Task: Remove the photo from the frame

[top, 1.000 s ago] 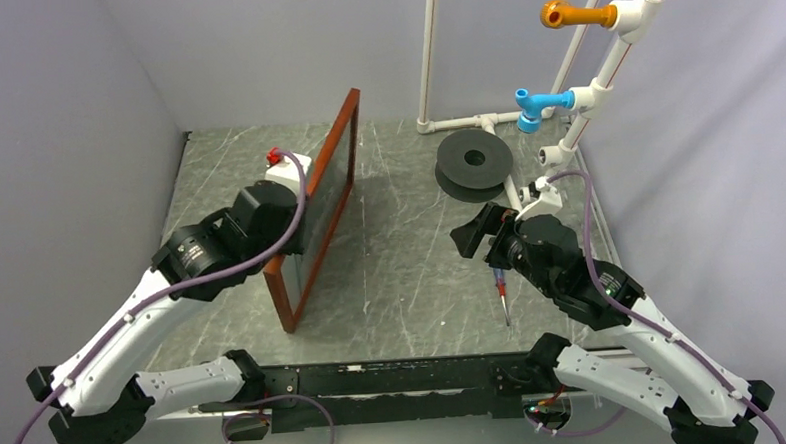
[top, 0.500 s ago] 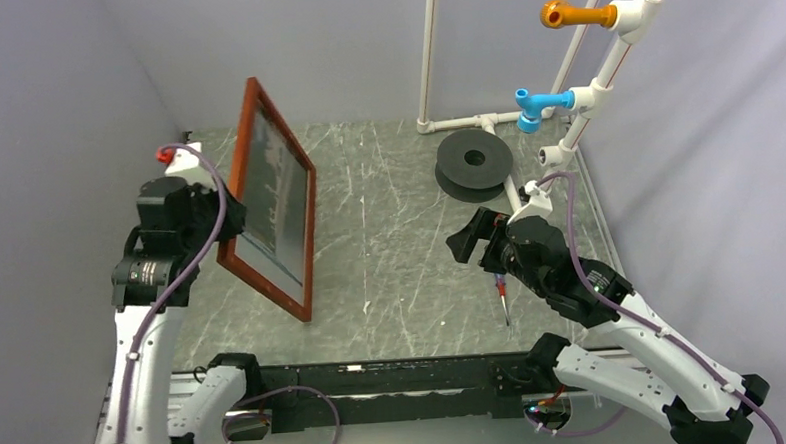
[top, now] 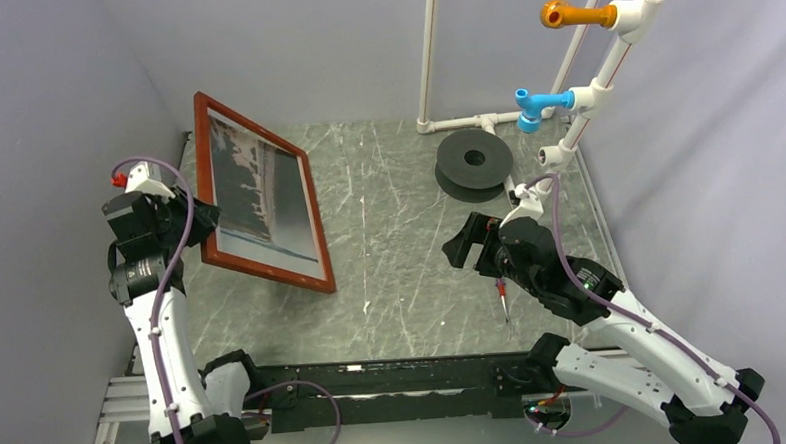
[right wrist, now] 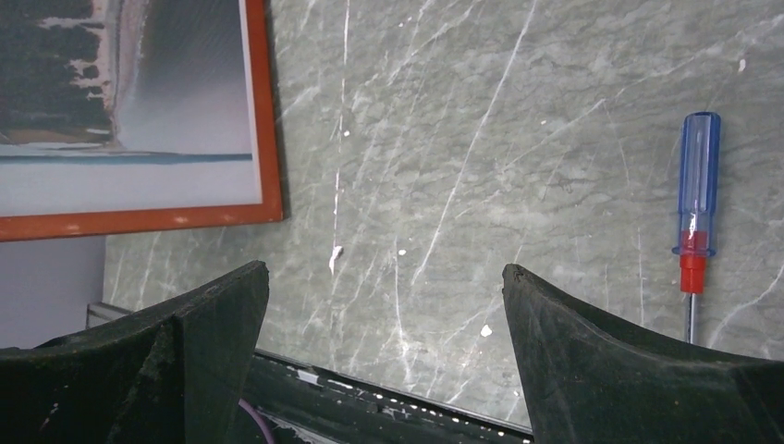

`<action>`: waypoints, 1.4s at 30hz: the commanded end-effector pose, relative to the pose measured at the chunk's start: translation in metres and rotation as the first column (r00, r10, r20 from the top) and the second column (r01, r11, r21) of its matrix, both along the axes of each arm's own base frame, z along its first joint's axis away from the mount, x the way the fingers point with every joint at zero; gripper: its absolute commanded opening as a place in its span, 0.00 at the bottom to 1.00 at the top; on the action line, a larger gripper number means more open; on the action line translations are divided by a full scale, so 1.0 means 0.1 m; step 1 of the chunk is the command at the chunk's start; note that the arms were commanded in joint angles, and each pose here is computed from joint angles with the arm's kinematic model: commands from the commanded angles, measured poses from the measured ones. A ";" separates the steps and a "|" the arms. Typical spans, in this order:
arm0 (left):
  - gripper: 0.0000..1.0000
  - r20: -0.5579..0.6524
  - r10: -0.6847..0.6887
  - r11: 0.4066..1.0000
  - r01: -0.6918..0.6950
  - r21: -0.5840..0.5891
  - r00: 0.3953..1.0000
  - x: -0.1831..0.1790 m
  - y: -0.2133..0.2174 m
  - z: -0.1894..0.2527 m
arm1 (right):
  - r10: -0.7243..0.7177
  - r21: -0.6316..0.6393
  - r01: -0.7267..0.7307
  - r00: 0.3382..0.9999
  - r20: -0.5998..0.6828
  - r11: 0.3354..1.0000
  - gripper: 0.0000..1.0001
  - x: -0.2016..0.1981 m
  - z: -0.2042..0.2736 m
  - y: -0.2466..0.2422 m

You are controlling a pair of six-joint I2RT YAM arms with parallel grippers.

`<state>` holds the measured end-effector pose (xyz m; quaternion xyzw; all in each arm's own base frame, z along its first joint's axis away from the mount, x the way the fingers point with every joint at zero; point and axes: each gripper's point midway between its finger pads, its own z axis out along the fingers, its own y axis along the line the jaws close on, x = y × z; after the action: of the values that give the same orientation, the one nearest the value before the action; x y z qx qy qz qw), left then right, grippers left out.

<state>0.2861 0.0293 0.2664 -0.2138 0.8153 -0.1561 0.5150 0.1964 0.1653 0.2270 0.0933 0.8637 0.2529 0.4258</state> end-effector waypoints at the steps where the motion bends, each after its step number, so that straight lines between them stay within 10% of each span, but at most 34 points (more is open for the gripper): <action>1: 0.00 -0.031 0.095 0.991 -0.092 0.093 0.995 -0.03 0.32 -0.24 | 0.023 0.019 -0.024 1.000 0.018 1.000 0.97 0.04 0.04 0.08; 42: 0.00 -0.157 0.279 0.917 -0.214 0.336 0.947 -0.15 0.98 -0.83 | 0.314 0.024 -0.314 0.943 -0.107 0.949 0.97 0.10 -0.78 0.89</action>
<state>0.2845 0.0998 0.1933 -0.2329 0.8400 -0.0149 0.4898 0.1975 0.2292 0.1329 -0.0016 0.9118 0.2680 0.3112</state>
